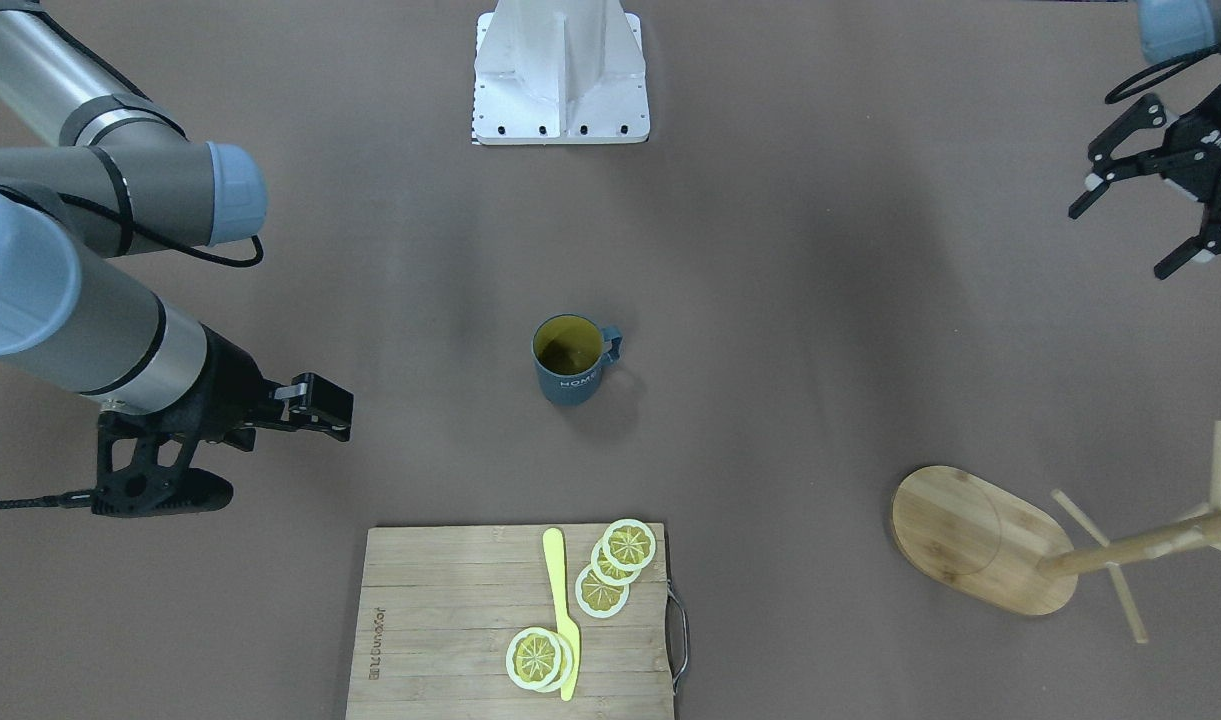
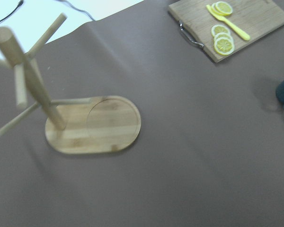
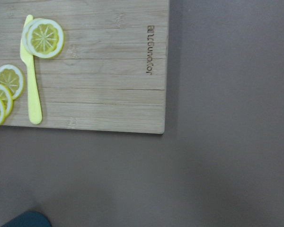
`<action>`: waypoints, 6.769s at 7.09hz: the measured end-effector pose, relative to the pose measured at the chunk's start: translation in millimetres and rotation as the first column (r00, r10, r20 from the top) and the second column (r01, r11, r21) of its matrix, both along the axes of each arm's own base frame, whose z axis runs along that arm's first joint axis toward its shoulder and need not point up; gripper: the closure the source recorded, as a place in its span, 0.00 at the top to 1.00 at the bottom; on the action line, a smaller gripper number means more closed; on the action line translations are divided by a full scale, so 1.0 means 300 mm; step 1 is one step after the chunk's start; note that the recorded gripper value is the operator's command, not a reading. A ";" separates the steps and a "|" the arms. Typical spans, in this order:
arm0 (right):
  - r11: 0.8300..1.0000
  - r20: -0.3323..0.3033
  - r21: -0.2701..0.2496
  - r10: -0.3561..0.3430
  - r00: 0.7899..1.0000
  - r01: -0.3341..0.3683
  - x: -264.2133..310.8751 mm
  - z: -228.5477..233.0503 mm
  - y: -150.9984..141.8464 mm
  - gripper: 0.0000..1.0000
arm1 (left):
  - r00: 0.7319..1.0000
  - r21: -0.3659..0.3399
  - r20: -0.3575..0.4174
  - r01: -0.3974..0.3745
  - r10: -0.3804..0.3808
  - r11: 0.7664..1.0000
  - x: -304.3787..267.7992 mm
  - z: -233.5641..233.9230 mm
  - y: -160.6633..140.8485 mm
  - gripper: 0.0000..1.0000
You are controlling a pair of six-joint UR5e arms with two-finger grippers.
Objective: Hang cup on storage rack
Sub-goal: 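Withdraw the right gripper while the left gripper reaches toward the mug, then close the left gripper on the teal mug's handle, then lift the mug with the left gripper and carry it toward the rack, then slide the mug handle onto a rack peg with the left gripper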
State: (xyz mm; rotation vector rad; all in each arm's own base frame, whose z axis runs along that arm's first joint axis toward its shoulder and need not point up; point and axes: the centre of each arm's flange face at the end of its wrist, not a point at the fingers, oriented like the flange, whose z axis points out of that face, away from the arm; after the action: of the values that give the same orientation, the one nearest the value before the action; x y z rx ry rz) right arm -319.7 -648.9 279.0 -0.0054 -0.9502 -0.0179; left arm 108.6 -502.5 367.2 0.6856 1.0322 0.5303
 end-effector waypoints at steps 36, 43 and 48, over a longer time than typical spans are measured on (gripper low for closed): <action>0.988 -0.122 -0.096 0.111 0.986 -0.123 1.196 1.189 0.384 1.00 | 0.699 -0.481 -0.588 0.102 -0.407 0.871 0.981 -0.455 -0.030 0.00; 0.984 -0.089 -0.061 0.160 0.983 -0.166 1.289 1.131 0.465 1.00 | 0.222 -0.702 -0.704 -0.355 -0.674 0.617 0.585 0.083 -0.041 0.00; 0.985 -0.087 -0.044 0.165 0.983 -0.169 1.289 1.096 0.464 1.00 | -0.034 -0.582 -0.651 -0.619 -0.758 0.527 0.452 0.252 0.013 0.00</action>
State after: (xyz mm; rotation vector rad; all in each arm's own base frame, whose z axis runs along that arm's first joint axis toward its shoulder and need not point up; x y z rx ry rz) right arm 67.1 -509.6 607.8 0.0258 -0.8654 0.1609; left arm 244.1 -498.7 443.0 -0.0217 2.4757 -1.0733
